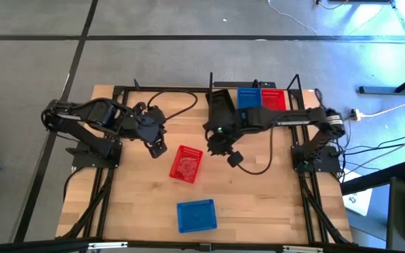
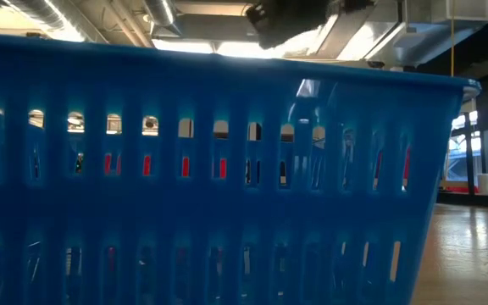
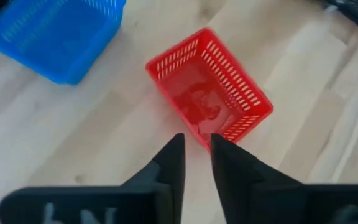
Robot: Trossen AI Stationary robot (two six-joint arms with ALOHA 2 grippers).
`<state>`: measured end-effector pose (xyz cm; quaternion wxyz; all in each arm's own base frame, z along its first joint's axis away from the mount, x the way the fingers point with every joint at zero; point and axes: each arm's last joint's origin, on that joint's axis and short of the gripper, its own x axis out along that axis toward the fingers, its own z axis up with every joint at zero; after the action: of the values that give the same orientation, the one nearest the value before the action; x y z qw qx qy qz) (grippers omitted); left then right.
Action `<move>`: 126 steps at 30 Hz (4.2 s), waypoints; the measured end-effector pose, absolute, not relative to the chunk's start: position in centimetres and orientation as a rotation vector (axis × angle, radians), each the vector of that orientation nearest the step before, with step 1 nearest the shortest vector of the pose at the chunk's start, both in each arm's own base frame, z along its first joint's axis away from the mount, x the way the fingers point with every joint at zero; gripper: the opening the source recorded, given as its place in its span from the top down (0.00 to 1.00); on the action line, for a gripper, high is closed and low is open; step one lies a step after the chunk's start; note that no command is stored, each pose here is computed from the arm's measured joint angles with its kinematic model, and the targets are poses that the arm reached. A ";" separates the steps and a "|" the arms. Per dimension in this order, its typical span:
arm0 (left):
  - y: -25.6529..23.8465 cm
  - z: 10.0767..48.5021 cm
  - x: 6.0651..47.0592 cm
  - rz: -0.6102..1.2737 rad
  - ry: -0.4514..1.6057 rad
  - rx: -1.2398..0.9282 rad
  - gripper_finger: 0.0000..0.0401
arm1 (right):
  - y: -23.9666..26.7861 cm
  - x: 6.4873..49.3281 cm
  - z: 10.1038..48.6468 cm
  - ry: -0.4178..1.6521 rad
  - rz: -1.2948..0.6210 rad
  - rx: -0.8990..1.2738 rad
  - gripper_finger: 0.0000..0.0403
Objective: Stack baskets on shelf by color
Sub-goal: Stack the red bin on top of the other stacked red bin on the shelf
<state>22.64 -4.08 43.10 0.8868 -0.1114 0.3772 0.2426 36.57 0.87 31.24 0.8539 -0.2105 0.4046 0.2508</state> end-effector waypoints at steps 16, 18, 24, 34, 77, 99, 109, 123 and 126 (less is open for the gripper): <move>-4.1 43.1 22.5 0.504 0.796 -0.219 0.84 | 2.1 41.1 22.7 0.916 0.764 -0.695 0.81; -4.1 43.1 22.5 0.504 0.796 -0.219 0.84 | 2.1 41.6 22.0 0.901 0.765 -0.709 0.82; -4.1 43.1 22.5 0.504 0.796 -0.220 0.84 | 2.1 42.5 21.5 0.846 0.760 -0.764 0.83; -4.1 43.0 22.5 0.504 0.798 -0.219 0.84 | 2.1 42.8 20.2 0.853 0.795 -0.787 0.83; -4.0 43.0 22.5 0.485 0.812 -0.141 0.84 | 5.5 32.7 28.7 1.457 0.033 0.081 1.00; -4.0 43.7 23.3 0.454 0.730 -0.076 0.84 | 4.4 20.3 37.8 0.767 -0.982 0.468 1.00; -3.0 44.5 24.3 0.440 0.642 -0.024 0.84 | -1.0 15.5 34.9 0.715 -1.255 0.559 1.00; -0.5 45.3 25.5 0.493 0.551 0.027 0.84 | -4.9 15.0 33.8 0.518 -1.218 0.709 1.00; -0.3 45.3 25.5 0.500 0.551 0.024 0.84 | -6.0 15.0 33.5 0.530 -1.274 0.727 1.00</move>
<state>25.51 -0.31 45.34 0.9315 0.0118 0.2692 0.2445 15.01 -6.01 33.47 0.7111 0.3279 0.2389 -0.5742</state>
